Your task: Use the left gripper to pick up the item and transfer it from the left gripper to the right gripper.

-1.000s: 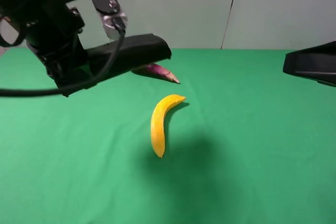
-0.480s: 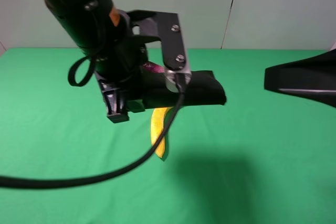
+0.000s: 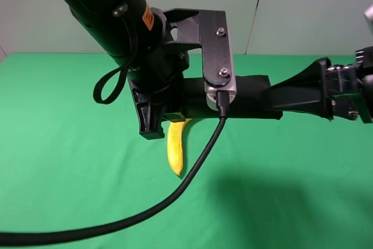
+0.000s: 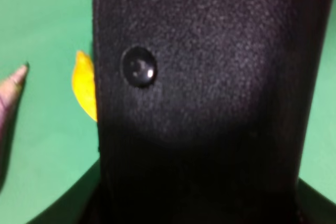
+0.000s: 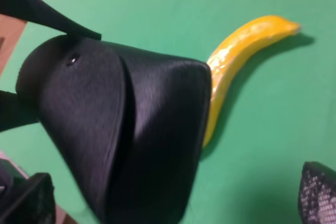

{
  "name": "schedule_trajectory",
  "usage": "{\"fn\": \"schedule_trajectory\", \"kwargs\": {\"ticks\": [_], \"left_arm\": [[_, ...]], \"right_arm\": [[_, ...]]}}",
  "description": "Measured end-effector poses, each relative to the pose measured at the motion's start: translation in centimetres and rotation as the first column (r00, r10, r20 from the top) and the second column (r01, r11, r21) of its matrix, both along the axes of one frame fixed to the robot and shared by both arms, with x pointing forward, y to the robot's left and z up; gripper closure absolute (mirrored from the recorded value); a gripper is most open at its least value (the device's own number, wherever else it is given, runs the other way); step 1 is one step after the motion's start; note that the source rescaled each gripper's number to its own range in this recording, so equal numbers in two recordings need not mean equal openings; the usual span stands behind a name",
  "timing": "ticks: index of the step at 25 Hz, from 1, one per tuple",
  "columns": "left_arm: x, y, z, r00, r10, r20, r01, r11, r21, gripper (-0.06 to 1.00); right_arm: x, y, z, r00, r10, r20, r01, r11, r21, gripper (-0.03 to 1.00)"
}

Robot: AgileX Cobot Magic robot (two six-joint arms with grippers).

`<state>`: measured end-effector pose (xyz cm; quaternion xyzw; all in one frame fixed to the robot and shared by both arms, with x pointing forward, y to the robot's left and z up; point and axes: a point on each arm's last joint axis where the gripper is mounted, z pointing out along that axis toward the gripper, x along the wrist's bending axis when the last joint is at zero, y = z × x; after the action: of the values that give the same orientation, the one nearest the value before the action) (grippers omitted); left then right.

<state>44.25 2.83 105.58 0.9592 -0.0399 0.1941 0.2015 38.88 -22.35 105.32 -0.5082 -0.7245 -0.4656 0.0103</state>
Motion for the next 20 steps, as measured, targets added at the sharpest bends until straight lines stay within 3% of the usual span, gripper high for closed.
{"fn": "schedule_trajectory", "kwargs": {"ticks": [6,20], "left_arm": [[0.2,-0.3,-0.3,1.000,-0.006,0.007,0.006,1.000,-0.006,0.92],[0.3,-0.4,-0.1,1.000,-0.011,0.028,0.011,1.000,-0.023,0.92]], "right_arm": [[2.0,1.0,-1.1,0.997,0.066,-0.034,-0.063,0.994,0.094,-0.03],[3.7,1.9,-2.4,0.988,0.143,-0.052,-0.131,0.972,0.194,-0.03]]}}
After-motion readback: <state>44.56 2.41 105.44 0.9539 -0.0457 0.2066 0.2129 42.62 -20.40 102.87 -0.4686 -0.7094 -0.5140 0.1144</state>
